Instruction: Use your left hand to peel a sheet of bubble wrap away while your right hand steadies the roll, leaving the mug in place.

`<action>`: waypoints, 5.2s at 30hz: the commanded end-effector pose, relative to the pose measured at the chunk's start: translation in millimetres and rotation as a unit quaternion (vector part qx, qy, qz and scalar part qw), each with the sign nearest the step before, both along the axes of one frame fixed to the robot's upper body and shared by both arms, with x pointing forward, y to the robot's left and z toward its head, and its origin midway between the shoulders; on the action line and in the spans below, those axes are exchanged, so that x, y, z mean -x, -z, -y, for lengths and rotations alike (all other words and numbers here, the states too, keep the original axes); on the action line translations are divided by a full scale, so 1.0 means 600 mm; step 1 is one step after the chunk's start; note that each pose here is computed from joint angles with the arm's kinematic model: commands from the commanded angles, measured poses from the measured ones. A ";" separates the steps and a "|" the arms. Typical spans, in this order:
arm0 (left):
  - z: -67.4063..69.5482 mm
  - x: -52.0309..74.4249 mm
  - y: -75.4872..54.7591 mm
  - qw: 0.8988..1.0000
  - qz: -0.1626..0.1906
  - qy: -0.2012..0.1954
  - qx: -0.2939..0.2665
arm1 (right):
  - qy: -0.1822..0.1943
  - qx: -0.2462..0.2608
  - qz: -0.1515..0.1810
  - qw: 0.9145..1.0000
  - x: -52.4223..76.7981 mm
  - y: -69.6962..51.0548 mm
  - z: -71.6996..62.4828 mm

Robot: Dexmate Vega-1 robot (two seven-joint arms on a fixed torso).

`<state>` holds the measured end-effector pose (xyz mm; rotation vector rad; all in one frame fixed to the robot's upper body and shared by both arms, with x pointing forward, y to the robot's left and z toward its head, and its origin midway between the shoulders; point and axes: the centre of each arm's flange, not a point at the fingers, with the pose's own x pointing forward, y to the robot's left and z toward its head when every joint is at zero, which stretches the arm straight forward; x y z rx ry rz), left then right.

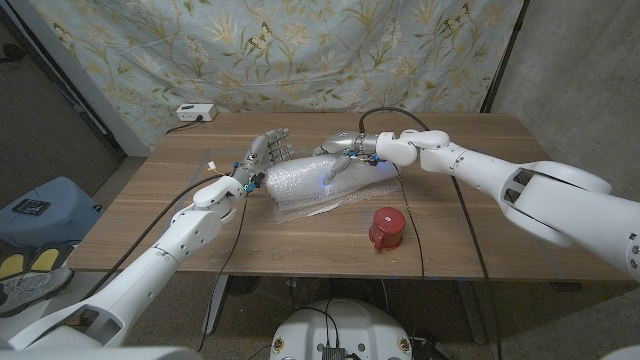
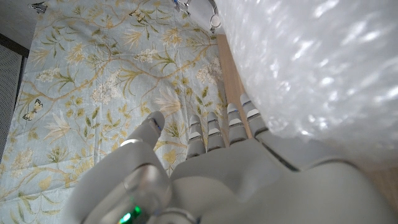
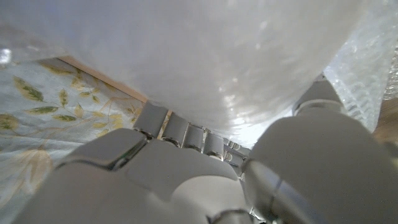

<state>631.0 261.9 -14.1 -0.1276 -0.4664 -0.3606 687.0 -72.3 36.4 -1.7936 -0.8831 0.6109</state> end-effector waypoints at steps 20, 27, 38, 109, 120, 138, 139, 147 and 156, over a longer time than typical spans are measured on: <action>0.007 0.003 0.002 1.000 -0.003 0.004 -0.003 | 0.004 -0.051 0.028 0.998 0.010 -0.029 0.047; 0.007 0.003 0.002 1.000 -0.002 0.005 -0.003 | 0.006 -0.068 0.042 0.997 0.017 -0.037 0.056; 0.005 0.004 0.000 1.000 -0.002 0.007 -0.003 | 0.016 -0.086 0.041 0.995 0.028 -0.055 0.068; 0.023 -0.001 -0.008 1.000 -0.005 0.024 -0.016 | 0.044 -0.262 -0.077 0.961 0.049 -0.092 0.147; 0.023 -0.003 -0.011 0.999 -0.005 0.025 -0.019 | 0.057 -0.291 -0.074 0.952 0.049 -0.090 0.169; 0.025 -0.008 -0.010 0.999 -0.010 0.028 -0.021 | 0.073 -0.329 -0.080 0.938 0.055 -0.083 0.196; 0.026 -0.008 -0.010 0.999 -0.010 0.029 -0.021 | 0.074 -0.331 -0.080 0.937 0.056 -0.082 0.197; 0.031 -0.006 -0.009 0.999 -0.011 0.031 -0.022 | 0.079 -0.344 -0.085 0.932 0.060 -0.075 0.209; 0.035 -0.003 -0.009 0.999 -0.012 0.034 -0.025 | 0.085 -0.358 -0.085 0.926 0.069 -0.072 0.221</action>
